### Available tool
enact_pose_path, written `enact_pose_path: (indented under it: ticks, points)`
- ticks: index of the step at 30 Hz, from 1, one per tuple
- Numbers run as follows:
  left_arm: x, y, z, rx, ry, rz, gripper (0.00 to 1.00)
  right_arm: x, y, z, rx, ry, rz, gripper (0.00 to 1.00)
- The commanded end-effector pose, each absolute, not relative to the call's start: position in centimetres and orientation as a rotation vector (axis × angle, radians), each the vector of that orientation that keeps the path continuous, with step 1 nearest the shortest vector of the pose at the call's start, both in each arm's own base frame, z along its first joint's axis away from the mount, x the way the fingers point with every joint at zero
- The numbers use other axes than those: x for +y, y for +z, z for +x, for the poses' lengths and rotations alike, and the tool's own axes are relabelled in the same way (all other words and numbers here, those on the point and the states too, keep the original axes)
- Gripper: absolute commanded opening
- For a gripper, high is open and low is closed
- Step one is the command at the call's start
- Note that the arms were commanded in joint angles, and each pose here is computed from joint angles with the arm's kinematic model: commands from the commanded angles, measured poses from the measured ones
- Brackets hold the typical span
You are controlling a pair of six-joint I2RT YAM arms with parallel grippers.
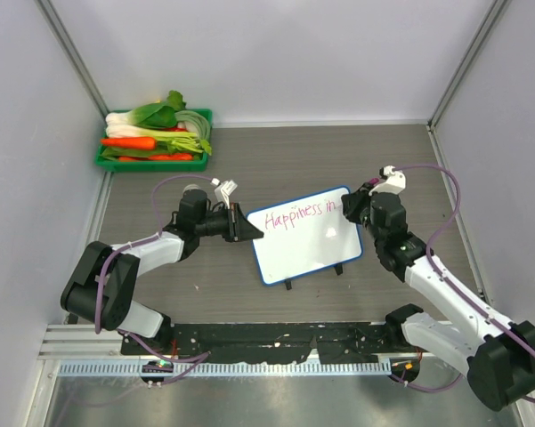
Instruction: Write a sentence on the whiteboard
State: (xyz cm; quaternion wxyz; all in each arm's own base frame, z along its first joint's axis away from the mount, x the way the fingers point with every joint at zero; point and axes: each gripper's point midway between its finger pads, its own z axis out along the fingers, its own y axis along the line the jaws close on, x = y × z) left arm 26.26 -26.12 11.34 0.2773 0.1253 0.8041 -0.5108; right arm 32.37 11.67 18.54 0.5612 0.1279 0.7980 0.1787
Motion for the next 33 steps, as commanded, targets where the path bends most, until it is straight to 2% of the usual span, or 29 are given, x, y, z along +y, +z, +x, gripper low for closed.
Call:
enact_pose_path:
  ticks: [1,33]
  points:
    - [-25.1,9.7,27.3,2.182,-1.219,0.341,0.00,12.4,23.4,32.5,1.760,0.510,0.267,0.01]
    - [-25.2,9.3,27.4,2.191,-1.217,0.333,0.00,13.4,22.9,29.7,1.782,0.587,0.146,0.01]
